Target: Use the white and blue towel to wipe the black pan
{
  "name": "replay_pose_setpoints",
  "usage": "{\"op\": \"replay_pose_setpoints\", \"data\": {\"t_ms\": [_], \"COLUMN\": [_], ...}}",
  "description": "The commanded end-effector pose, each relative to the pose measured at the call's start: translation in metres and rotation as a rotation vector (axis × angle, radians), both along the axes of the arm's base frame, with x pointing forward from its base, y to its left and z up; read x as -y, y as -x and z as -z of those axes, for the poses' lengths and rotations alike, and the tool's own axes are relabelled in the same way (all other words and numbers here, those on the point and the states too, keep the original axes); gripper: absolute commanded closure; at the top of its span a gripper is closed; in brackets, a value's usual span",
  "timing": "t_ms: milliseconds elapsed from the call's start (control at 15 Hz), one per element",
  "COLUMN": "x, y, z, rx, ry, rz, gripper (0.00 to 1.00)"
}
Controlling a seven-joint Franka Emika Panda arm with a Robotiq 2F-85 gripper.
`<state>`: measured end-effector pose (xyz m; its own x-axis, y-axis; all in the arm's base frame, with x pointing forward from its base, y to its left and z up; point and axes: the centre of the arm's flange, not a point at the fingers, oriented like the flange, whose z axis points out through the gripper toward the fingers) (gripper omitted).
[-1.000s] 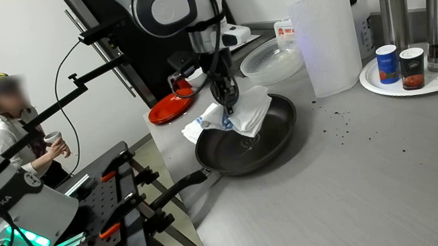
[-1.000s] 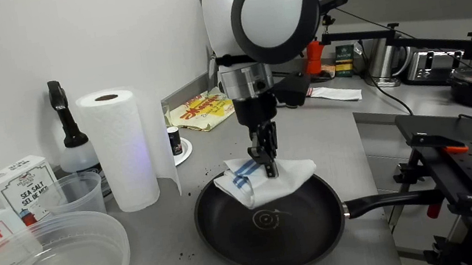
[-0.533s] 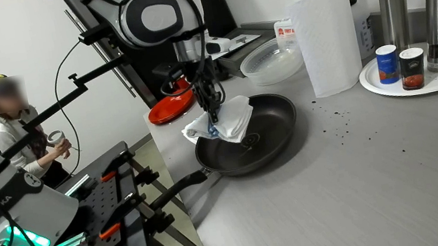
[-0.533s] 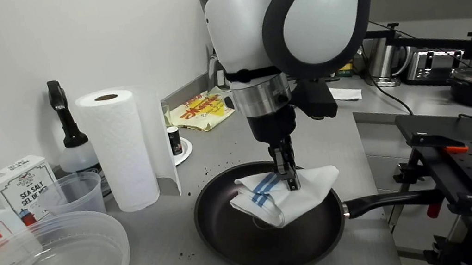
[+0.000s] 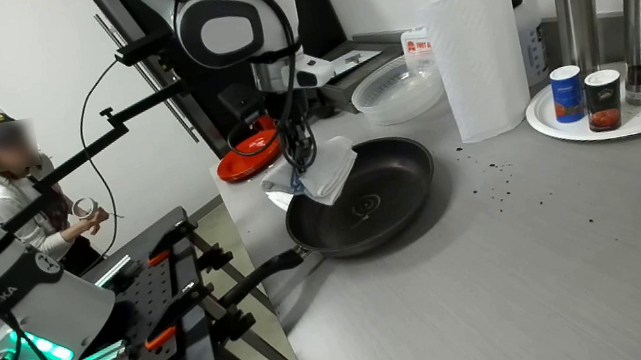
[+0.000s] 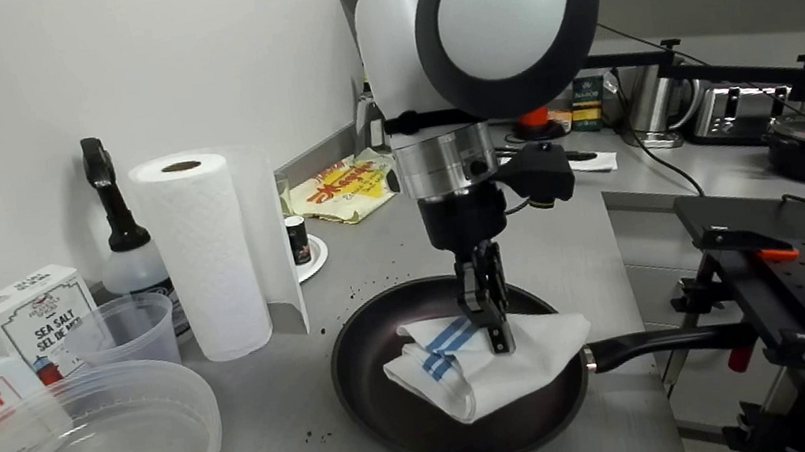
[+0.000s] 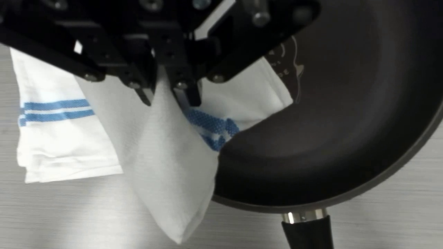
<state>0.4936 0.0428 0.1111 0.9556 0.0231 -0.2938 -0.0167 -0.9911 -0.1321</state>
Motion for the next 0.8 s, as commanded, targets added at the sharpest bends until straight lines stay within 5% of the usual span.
{"op": "replay_pose_setpoints", "data": {"t_ms": [0, 400, 733], "x": [0.005, -0.002, -0.013], "y": [0.001, 0.007, 0.007], "z": [-0.005, 0.018, 0.049], "rx": [-0.047, -0.101, -0.114], "ry": [-0.14, -0.302, -0.34], "rz": [0.081, 0.175, 0.149], "gripper": [0.97, 0.97, 0.97]}}
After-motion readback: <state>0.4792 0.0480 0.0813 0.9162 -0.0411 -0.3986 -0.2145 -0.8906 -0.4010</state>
